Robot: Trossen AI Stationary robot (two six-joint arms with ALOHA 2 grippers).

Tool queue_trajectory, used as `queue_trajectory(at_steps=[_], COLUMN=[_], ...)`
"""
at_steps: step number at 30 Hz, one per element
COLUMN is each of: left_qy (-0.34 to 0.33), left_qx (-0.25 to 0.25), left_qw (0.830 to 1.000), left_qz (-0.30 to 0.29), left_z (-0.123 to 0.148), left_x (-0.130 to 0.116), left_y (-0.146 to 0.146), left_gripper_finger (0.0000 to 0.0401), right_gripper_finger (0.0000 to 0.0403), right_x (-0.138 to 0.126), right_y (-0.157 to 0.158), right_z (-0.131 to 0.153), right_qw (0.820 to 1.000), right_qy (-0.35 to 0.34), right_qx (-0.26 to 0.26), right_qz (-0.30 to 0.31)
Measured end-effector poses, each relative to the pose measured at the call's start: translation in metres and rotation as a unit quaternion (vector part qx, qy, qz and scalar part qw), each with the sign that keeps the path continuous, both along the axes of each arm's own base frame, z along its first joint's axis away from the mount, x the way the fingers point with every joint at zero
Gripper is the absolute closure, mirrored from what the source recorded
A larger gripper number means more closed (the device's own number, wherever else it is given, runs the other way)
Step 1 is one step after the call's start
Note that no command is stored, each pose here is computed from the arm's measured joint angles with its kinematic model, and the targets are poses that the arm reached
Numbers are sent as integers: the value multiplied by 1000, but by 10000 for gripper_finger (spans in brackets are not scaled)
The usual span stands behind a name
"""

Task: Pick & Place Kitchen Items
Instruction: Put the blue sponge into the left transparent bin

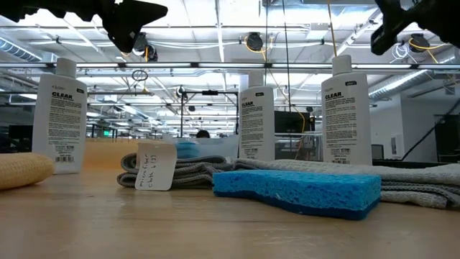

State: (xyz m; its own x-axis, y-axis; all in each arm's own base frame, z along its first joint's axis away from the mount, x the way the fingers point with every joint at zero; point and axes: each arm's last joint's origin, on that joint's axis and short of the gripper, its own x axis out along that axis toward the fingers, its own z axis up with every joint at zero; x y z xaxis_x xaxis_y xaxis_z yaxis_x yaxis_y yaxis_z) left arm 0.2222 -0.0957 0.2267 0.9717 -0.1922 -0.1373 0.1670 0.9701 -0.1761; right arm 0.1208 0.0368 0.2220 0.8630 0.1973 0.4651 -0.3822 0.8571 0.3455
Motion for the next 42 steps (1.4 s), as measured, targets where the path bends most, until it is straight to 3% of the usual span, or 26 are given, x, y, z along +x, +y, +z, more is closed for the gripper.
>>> queue_trajectory(at_steps=[6, 10, 15, 18, 20, 22, 26, 31, 34, 37, 39, 42], left_qy=[1, 5, 6, 10, 11, 11, 11, 11, 12, 13, 12, 14], left_qx=[-2, -3, -4, -9, -10, -10, -10, -10, -10, -10, -10, -9], left_qw=[1000, 1000, 1000, 1000, 1000, 1000, 1000, 1000, 1000, 1000, 1000, 1000], left_qz=[0, 0, 0, 1, 1, 1, 1, 1, 0, 0, 0, 1], left_z=[0, -1, -1, -2, -2, -2, -2, -2, -2, -2, -2, -2], left_x=[0, 0, 0, 0, 0, 0, 0, 0, 0, 0, 0, 0], left_y=[0, 0, 0, 0, 0, 0, 0, 0, 0, 0, 0, 0], left_gripper_finger=[164, 164, 164, 164, 164, 164, 164, 164, 164, 164, 164, 164], right_gripper_finger=[222, 222, 222, 222, 220, 212, 180, 146, 141, 148, 154, 163], right_x=[42, 82, 129, 151, 165, 179, 196, 200, 185, 168, 157, 144], right_y=[40, 76, 118, 134, 140, 142, 136, 111, 80, 40, 19, 0], right_z=[39, 46, 32, 25, 21, 16, 7, -4, -6, -10, -8, 3], right_qw=[996, 985, 966, 963, 955, 936, 893, 856, 798, 748, 744, 768], right_qy=[6, 22, 45, 61, 118, 197, 337, 425, 507, 561, 568, 545], right_qx=[-88, -170, -252, -259, -266, -287, -298, -293, -319, -307, -286, -246], right_qz=[17, 23, 31, 37, 51, 59, 24, -28, -65, -175, -204, -230])
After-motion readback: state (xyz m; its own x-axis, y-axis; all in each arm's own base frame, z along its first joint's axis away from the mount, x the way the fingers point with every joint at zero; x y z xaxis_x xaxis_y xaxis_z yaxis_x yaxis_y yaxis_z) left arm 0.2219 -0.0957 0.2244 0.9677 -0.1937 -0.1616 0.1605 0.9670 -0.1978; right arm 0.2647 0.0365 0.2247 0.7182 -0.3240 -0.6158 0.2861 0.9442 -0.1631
